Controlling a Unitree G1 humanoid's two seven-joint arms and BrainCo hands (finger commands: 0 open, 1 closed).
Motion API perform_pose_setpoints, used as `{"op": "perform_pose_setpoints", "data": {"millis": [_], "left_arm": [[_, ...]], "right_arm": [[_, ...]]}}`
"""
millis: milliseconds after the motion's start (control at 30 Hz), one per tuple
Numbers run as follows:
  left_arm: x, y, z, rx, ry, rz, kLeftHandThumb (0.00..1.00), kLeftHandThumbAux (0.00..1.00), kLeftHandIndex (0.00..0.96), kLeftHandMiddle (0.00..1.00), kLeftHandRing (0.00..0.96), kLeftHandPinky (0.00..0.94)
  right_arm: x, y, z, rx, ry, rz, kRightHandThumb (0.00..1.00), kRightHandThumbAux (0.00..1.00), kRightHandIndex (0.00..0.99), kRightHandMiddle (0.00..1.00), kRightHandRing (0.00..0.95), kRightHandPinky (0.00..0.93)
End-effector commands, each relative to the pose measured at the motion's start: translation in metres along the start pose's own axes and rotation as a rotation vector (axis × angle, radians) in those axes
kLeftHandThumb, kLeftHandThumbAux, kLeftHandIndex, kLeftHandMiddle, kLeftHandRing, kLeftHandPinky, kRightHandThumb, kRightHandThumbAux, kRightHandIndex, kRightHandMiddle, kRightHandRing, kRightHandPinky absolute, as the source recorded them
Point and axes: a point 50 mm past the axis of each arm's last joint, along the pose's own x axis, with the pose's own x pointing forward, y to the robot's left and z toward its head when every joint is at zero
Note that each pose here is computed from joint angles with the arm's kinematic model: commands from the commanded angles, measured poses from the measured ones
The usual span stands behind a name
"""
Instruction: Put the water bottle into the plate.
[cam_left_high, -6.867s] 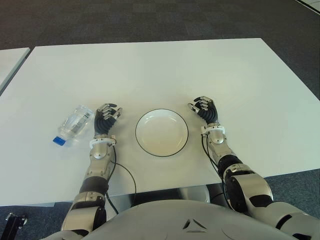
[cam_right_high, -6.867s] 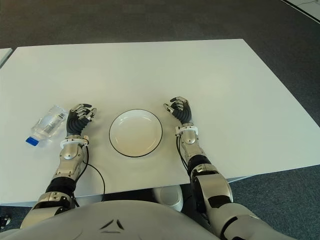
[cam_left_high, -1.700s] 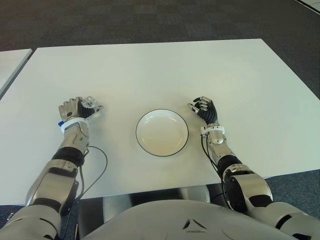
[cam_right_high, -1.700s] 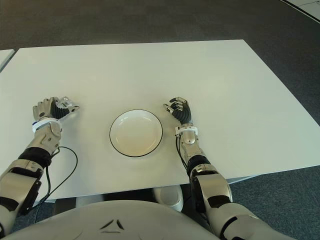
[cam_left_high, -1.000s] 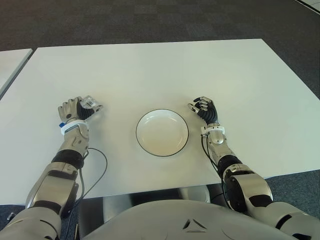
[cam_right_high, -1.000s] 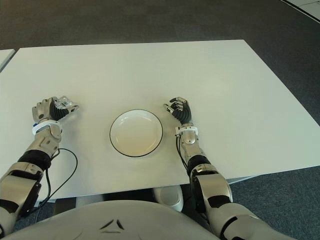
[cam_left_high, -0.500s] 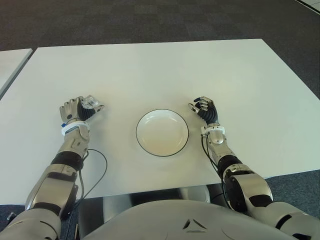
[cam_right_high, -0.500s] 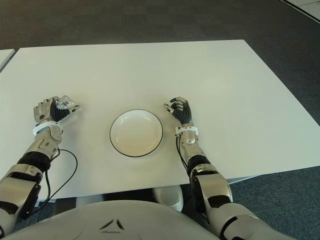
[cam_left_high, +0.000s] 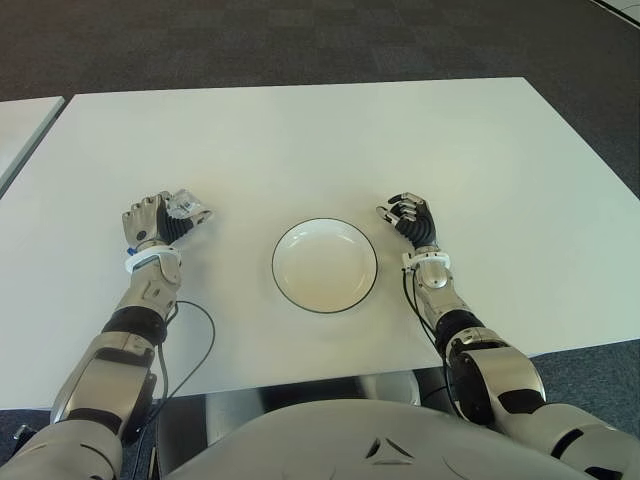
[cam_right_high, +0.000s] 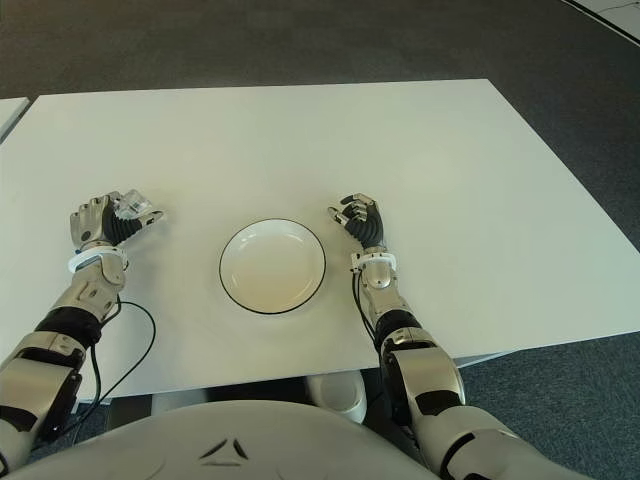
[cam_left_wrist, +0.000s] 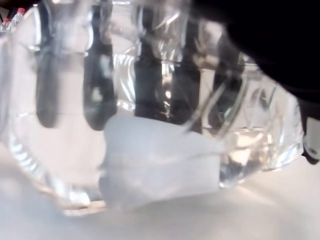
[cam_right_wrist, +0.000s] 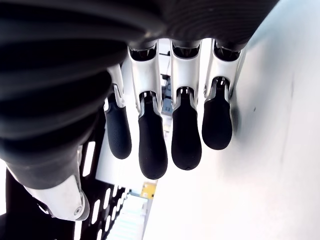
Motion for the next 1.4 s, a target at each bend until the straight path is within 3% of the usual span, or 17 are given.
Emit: {"op": "perform_pose_setpoints", "data": {"millis": [33, 467, 833, 1233, 1400], "left_arm": [[-0.019, -0.020, -0.005, -0.044, 0.029, -0.062, 0.852, 0.668, 0.398, 0.533, 0.831, 0.810], [-0.025, 0.015, 0.034, -0.181, -0.198, 0.115, 0.852, 0.669, 0.396, 0.529, 0.841, 0.797], [-0.032, 0.041, 0.094, -0.252, -0.398, 0.174, 0.852, 0.670, 0.394, 0.529, 0.846, 0.802], [-0.034, 0.048, 0.141, -0.212, -0.631, 0.151, 0.851, 0.670, 0.394, 0.532, 0.856, 0.798], [-0.047, 0.045, 0.167, -0.196, -0.747, 0.102, 0.850, 0.670, 0.394, 0.535, 0.859, 0.808]], "right_arm": [[-0.010, 0.002, -0.016, -0.011, 0.082, 0.013, 0.708, 0.729, 0.432, 0.649, 0.660, 0.658], [-0.010, 0.002, -0.016, -0.001, 0.087, 0.014, 0.708, 0.729, 0.432, 0.650, 0.661, 0.656], [-0.009, 0.003, -0.016, 0.003, 0.089, 0.017, 0.708, 0.729, 0.433, 0.654, 0.663, 0.651], [-0.010, 0.004, -0.015, -0.001, 0.075, 0.018, 0.708, 0.729, 0.433, 0.653, 0.660, 0.646], [-0.010, 0.005, -0.014, -0.014, 0.069, 0.017, 0.708, 0.728, 0.433, 0.654, 0.661, 0.651]]}}
